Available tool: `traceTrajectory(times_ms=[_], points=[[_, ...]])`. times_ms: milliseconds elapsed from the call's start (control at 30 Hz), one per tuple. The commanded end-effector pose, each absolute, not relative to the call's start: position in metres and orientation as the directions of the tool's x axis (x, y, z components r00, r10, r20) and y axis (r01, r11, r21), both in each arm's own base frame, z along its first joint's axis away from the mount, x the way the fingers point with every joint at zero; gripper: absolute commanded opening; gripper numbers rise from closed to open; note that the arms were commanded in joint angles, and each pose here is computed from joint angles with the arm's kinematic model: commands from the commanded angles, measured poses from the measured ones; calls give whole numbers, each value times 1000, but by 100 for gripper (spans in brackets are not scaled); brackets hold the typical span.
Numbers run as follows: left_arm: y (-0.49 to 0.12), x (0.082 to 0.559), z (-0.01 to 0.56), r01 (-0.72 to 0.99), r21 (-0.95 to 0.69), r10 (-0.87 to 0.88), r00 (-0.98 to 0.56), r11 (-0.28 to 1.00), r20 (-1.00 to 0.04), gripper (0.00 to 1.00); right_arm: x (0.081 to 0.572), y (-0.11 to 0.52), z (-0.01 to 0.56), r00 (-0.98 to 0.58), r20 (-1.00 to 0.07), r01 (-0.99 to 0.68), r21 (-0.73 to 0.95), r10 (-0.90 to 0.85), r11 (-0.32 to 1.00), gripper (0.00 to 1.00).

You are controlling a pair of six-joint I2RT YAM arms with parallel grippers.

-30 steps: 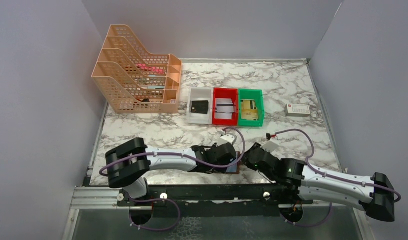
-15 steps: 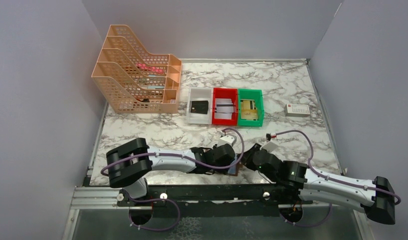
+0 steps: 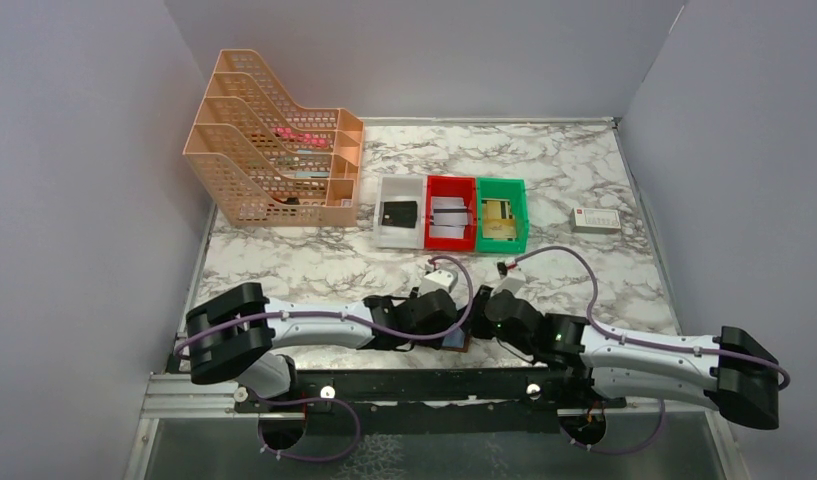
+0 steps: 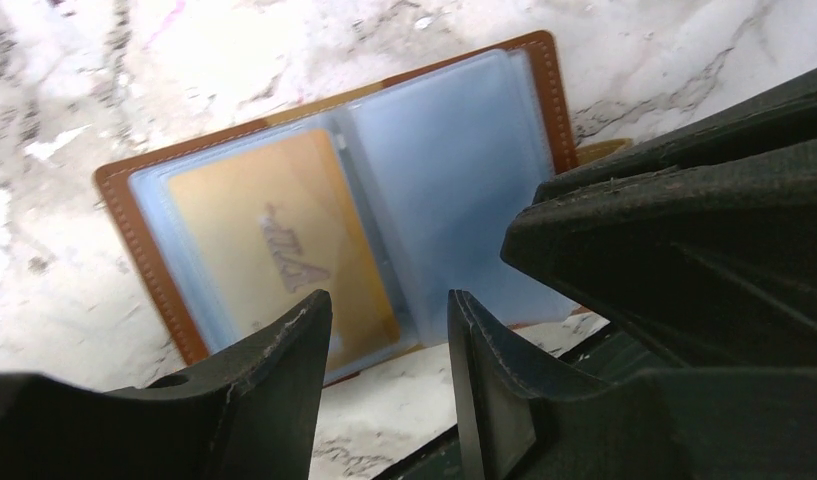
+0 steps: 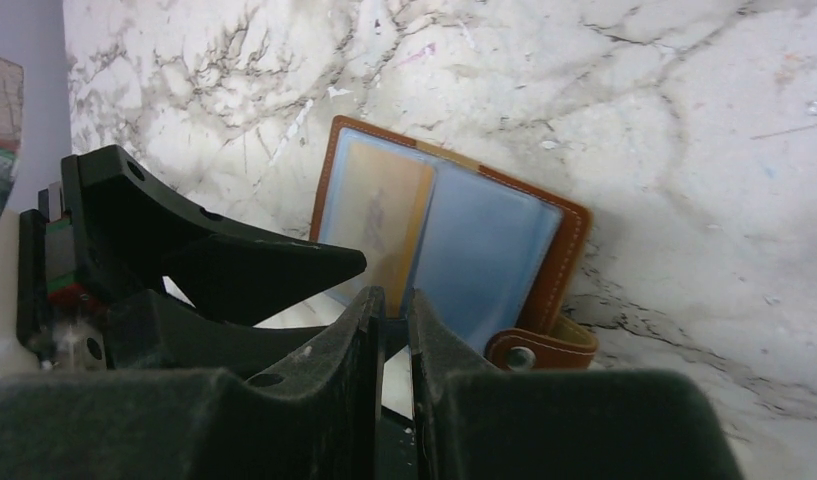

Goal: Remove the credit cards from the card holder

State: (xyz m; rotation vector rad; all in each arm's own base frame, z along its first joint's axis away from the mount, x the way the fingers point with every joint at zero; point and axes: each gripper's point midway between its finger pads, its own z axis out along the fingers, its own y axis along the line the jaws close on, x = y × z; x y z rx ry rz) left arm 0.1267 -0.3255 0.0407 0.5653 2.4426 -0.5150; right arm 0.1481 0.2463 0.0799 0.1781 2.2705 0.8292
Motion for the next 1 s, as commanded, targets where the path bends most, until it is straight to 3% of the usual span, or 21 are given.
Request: traceTrajectory(times_ms=[0, 267, 533, 767, 967], points=[[-307, 136, 56, 453, -192, 234, -724, 871, -649, 50, 150, 269, 98, -752, -576, -167, 637, 321, 752, 19], [-245, 154, 59, 313, -69, 189, -721, 947, -667, 60, 147, 293, 90, -789, -570, -220, 611, 229, 760, 25], [-193, 176, 60, 138, -173, -6, -764, 975, -645, 64, 156, 314, 63, -808, -589, -273, 398, 16, 876, 33], [-168, 185, 77, 73, -255, -127, -720, 964, -683, 72, 155, 309, 52, -785, -615, -243, 197, -73, 950, 56], [-163, 185, 78, 64, -253, -132, -717, 965, -685, 73, 155, 317, 38, -797, -592, -240, 129, -120, 962, 57]])
